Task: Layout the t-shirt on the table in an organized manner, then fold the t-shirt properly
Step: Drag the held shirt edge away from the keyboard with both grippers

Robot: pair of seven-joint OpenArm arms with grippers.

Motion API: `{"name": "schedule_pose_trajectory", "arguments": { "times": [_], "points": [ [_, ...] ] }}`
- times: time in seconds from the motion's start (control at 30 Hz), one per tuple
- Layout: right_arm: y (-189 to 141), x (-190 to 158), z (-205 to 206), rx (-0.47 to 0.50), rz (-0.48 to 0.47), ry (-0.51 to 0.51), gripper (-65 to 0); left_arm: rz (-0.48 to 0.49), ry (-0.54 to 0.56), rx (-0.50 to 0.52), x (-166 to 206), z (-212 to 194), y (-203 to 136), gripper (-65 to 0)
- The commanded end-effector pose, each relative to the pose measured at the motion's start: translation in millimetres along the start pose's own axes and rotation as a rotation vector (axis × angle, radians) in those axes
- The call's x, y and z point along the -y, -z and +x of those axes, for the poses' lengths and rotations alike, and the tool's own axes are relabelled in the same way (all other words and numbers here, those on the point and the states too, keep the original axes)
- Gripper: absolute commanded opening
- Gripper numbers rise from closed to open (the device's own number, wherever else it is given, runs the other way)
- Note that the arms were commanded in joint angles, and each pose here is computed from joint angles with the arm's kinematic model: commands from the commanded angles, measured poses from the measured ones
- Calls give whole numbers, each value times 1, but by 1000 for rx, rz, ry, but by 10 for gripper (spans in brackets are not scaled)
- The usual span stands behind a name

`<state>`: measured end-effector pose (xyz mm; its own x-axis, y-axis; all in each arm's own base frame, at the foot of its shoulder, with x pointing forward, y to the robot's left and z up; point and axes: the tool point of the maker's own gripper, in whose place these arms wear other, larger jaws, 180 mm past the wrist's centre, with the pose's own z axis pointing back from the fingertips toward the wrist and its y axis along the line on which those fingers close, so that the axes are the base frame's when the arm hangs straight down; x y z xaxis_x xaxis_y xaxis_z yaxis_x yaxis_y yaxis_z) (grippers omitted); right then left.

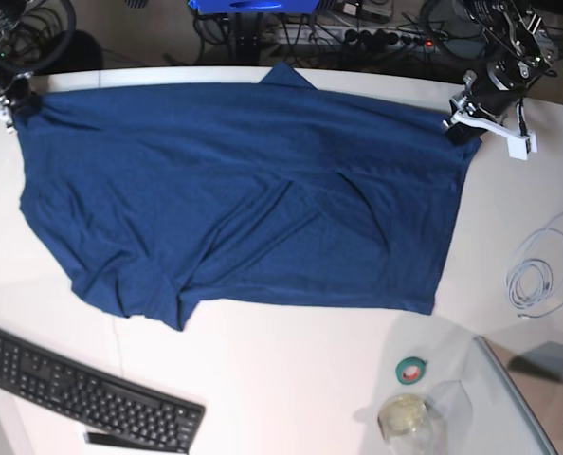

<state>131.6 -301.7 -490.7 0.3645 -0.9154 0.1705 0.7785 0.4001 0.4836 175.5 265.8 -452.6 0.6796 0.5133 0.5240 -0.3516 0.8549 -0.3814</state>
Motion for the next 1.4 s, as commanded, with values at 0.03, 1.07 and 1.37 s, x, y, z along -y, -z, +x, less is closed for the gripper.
{"name": "schedule_pose_trajectory", "arguments": {
  "times": [0.03,1.07,1.37],
  "points": [
    [-4,-7,14,39,22,-21,-642,3,20,35,-3,12,-5,-650],
    [-8,1,10,33,9,-20,-642,32,-28,41,-21,-7,-4,-650],
    [-7,-1,4,29,14,-16,-642,37,-28,31,-23,-11,-6,-650]
  ]
}}
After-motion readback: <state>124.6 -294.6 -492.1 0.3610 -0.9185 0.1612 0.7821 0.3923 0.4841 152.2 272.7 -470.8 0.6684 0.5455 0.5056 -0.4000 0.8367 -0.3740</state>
